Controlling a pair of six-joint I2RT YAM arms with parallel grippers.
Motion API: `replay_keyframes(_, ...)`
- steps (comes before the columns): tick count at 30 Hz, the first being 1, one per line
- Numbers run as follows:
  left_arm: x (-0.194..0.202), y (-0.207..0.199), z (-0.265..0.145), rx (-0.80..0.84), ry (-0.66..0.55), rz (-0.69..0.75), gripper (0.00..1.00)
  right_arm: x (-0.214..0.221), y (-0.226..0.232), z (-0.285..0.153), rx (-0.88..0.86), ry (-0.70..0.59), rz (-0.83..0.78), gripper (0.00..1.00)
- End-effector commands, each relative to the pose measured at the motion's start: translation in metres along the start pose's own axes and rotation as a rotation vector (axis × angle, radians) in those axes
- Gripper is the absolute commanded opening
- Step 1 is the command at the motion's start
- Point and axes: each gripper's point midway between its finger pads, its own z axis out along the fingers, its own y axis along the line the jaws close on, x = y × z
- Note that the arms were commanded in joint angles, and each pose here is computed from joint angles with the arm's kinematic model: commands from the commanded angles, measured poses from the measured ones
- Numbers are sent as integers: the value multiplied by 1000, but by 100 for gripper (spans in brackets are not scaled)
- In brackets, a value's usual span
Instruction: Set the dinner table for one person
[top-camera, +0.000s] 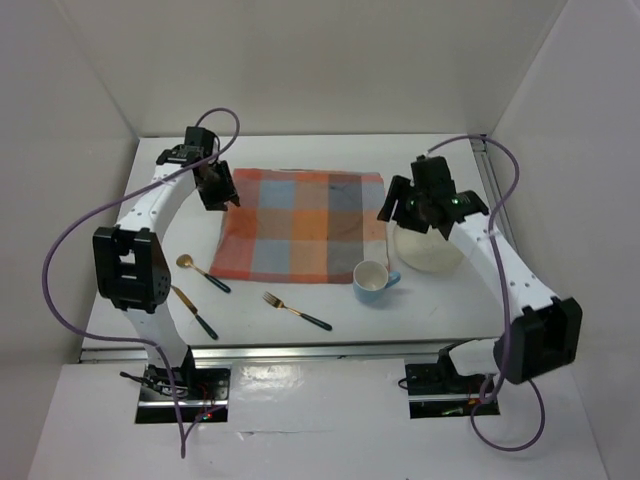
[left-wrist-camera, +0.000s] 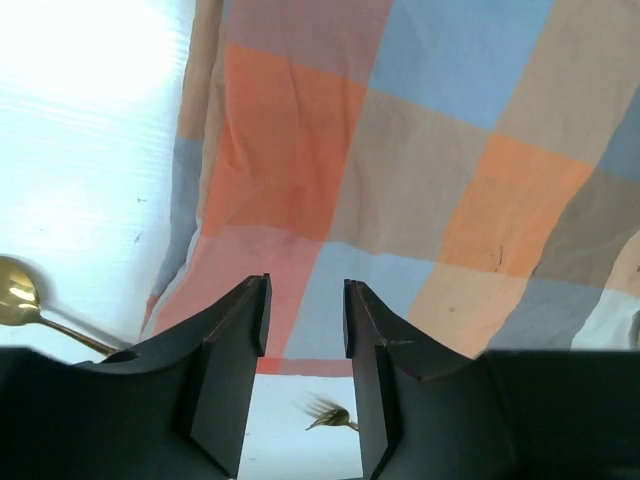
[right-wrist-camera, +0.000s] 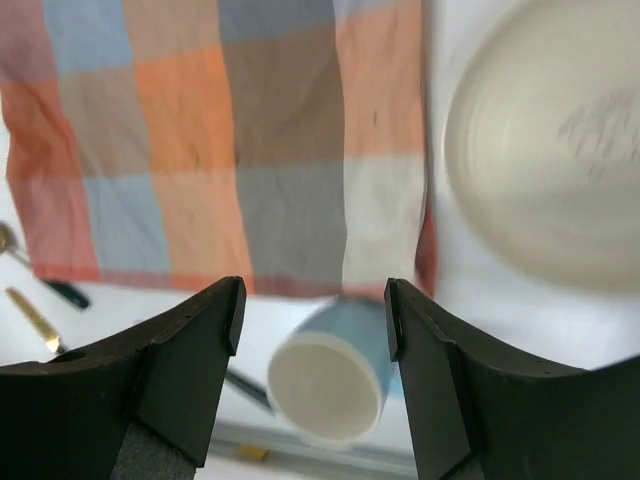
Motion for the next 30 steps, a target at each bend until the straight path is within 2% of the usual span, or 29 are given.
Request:
replay_keyframes(1,11,11,24,-36,33,11,52,63,-11,-26,68,137,124,70)
replay_keyframes(2,15,14,33,-48,56,9,52,69,-11,-31,75,139,136,70)
replay_keyframes(4,29,23,58,-81,121,4,40,85,-9,-44,82,159,170,70)
replay_keyframes(6,29,23,67,-79,116,-5,36,98,-8,-50,93,183,175,70)
replay_keyframes(9,57,32,86,-84,186,-34,30,119,-12,-50,133,226,218,70)
replay_keyframes(16,102,54,94,-122,275,-54,26,147,-21,-34,174,278,284,70)
replay_keyframes(21,97,53,78,-125,236,-57,26,153,-23,-27,177,275,313,70)
replay_keyframes(25,77,44,60,-112,193,-53,40,157,-25,-15,176,273,313,62)
replay_keyframes(26,66,38,55,-95,161,-50,48,158,-25,-13,171,270,314,62)
replay_keyframes(28,57,32,38,-81,137,-38,62,162,-27,-5,185,281,312,54)
replay_keyframes(30,42,23,23,-61,97,-34,68,162,-29,-3,199,279,309,42)
